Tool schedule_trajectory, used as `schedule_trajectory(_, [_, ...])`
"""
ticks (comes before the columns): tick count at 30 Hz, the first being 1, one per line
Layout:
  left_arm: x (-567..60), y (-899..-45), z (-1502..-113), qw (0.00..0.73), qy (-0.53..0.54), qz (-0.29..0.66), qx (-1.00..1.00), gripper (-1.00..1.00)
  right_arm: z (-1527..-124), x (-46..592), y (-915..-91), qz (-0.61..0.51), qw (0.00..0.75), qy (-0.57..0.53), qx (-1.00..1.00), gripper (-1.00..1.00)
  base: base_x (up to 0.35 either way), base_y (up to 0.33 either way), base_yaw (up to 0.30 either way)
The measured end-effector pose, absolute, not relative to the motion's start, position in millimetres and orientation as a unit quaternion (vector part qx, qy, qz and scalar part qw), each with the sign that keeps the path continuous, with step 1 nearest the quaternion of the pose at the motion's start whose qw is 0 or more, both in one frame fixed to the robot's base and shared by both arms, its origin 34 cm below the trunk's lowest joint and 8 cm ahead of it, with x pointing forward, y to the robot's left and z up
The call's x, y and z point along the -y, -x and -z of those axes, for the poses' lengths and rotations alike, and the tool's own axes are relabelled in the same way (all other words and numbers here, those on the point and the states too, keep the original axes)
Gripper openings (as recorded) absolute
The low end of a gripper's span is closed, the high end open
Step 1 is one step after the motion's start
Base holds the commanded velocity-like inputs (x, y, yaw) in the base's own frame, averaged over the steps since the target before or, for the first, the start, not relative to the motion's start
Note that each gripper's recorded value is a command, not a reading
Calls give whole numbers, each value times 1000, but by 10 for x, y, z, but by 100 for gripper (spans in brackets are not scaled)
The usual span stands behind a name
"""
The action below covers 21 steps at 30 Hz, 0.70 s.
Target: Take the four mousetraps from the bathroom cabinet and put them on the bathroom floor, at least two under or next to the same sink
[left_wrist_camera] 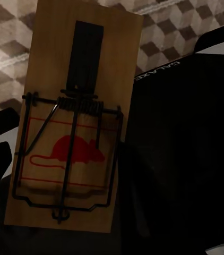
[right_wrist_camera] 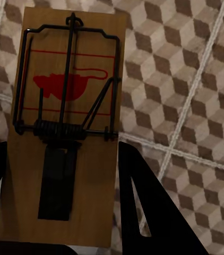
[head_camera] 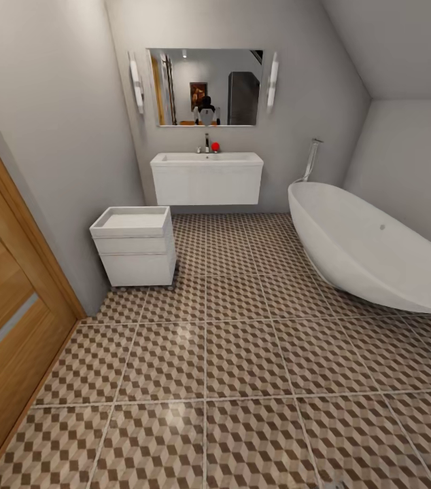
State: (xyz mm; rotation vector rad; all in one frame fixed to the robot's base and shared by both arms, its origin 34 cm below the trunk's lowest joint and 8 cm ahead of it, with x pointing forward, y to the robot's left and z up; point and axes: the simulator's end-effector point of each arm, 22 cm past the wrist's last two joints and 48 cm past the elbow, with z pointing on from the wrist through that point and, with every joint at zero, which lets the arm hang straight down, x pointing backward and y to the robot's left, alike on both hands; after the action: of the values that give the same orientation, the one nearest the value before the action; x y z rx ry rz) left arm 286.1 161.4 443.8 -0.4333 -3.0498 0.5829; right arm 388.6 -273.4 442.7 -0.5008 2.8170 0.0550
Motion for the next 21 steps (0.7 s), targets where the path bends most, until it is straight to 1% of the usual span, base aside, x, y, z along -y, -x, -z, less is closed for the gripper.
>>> schedule_trajectory(4, [-1622,-2859,-4438,3,138,-185,973,-100,-4429,2733,-3886,-19,140,173,-975,-100,182,0,0])
schedule_trajectory(15, [-1636,-2860,-4436,3,138,-183,973,-100,-4430,2729,-3883,-20,140,174,-975,-100,315,0,-3])
schedule_trajectory(17, [-1636,-2861,-4435,3,138,-183,973,-100,-4429,2730,-3883,-20,140,173,-975,-100,184,0,-113])
schedule_trajectory(21, [-1637,-2865,-4432,3,138,-182,973,-100,-4427,2732,-3881,-20,139,173,-975,-100,50,0,-247])
